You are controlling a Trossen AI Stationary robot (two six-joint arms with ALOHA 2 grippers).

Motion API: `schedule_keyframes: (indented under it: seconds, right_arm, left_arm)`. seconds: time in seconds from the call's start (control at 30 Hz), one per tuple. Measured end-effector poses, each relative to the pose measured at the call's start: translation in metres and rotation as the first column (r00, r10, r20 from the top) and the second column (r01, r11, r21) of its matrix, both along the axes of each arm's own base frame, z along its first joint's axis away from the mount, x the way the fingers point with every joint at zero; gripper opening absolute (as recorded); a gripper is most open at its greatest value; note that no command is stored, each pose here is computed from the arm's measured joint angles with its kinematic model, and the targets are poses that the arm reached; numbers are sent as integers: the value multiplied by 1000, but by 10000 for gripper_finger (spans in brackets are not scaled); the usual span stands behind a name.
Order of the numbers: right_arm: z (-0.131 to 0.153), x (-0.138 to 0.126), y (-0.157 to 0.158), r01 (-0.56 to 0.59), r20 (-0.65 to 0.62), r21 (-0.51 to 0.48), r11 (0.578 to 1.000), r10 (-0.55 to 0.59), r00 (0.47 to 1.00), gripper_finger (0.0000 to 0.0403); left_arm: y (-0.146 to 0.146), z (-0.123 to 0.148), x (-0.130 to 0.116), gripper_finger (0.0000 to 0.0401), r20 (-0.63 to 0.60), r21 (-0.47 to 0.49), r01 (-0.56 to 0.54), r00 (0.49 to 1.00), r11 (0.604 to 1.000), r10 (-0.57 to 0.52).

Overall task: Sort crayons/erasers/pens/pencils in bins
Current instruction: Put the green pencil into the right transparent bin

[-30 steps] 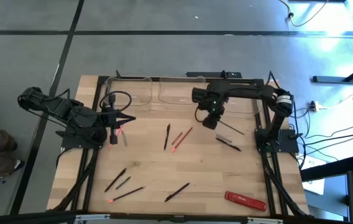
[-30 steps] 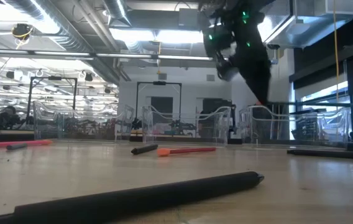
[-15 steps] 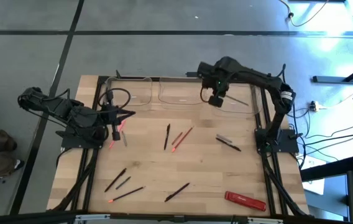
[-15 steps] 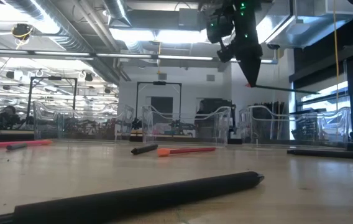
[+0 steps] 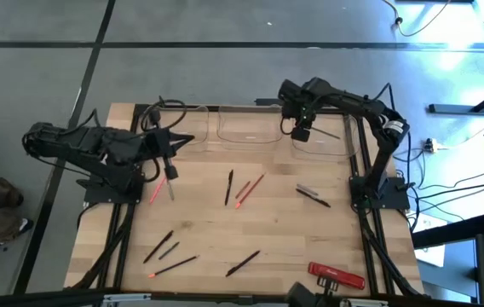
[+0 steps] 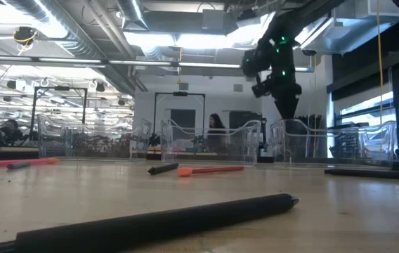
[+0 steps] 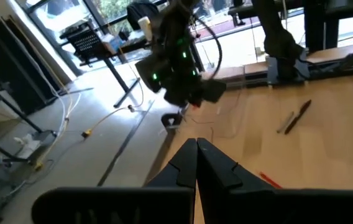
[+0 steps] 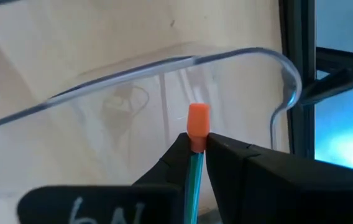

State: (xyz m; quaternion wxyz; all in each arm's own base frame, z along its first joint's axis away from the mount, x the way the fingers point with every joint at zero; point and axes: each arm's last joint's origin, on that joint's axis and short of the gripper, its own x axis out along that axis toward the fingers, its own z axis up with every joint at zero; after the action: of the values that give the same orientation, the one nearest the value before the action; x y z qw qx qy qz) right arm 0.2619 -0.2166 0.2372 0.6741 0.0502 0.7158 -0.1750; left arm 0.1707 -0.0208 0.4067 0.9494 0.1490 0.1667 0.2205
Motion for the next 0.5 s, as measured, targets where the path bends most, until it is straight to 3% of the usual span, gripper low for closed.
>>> schedule_keyframes:
  seconds: [0.37,0.5]
  right_arm:
    - [-11,-9,-4,-7,-5,50,999,7,1000,46]
    - [-11,-9,-5,-5,8,55,998,5,1000,71]
  left_arm:
    - [2,10,21,0,-43,22,-32,999,999,33]
    - [2,9,21,0,-41,18,-33,999,999,34]
